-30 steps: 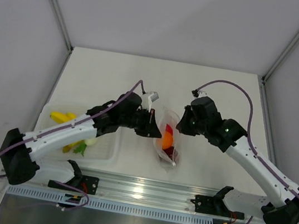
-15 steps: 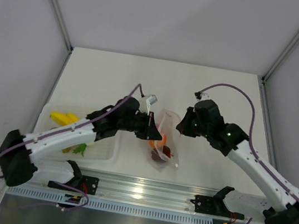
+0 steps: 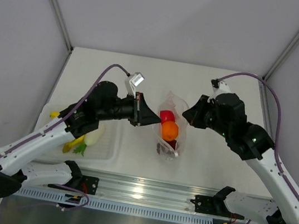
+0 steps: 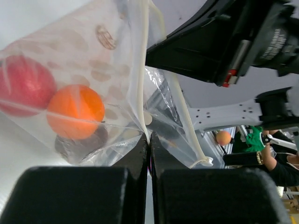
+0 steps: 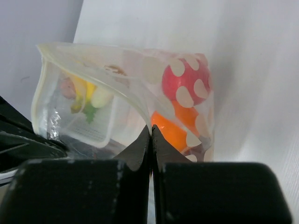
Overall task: Place the food in the zip-top bag and seal the zipper
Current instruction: Adjust the zipper food storage bag at the center of the board.
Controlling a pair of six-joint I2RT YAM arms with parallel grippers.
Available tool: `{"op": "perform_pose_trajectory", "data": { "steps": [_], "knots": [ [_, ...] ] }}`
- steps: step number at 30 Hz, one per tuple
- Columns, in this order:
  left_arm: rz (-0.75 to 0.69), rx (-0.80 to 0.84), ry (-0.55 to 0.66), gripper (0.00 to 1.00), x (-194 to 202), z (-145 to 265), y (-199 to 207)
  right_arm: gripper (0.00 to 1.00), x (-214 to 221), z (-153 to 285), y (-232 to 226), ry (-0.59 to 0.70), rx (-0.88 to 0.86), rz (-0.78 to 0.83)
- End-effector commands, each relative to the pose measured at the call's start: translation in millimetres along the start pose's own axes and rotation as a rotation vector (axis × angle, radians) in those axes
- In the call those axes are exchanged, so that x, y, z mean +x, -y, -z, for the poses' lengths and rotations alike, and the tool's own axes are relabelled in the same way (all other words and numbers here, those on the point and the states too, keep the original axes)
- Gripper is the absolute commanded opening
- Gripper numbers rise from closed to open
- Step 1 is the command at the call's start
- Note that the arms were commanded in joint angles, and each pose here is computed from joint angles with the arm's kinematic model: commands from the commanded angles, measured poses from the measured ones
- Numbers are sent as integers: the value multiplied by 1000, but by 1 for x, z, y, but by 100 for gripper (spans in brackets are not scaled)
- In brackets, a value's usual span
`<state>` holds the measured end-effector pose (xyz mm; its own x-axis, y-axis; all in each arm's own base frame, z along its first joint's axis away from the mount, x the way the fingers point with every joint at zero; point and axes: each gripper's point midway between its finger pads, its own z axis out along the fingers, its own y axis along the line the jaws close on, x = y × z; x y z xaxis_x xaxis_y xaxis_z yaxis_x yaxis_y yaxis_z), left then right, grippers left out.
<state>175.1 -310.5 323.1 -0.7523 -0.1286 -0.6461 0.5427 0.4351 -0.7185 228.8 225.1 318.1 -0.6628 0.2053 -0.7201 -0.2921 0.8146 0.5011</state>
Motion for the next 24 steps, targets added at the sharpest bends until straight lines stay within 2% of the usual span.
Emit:
{"op": "perform_pose_trajectory", "data": {
  "steps": [1, 3, 5, 9, 11, 12, 17, 21, 24],
  "knots": [
    [6, -3, -37, 1, 12, -2, -6, 0, 12, 2, 2, -26, -14, -13],
    [28, -38, -75, 1, 28, -16, -27, 0, 29, -14, 16, -62, 22, -13],
    [70, -121, -139, 1, 58, -34, -68, 0, 44, -32, 32, -94, 74, -4],
    [110, -175, -222, 1, 85, -54, -100, 0, 71, -60, 61, -159, 167, 12],
    [106, -157, -214, 1, 78, -58, -94, 0, 70, -62, 60, -169, 169, 22],
    [89, -127, -181, 1, 62, -58, -79, 0, 66, -60, 58, -165, 165, 26],
    [5, -47, -73, 0, 11, -31, -21, 0, 13, -20, 23, -48, 85, 35],
    [-12, 6, -27, 1, -1, -11, 3, 0, -6, 6, 5, 1, 26, 19],
    [4, -18, -51, 0, 13, -14, -11, 0, 3, 3, 8, -8, 14, 7]
  ]
}}
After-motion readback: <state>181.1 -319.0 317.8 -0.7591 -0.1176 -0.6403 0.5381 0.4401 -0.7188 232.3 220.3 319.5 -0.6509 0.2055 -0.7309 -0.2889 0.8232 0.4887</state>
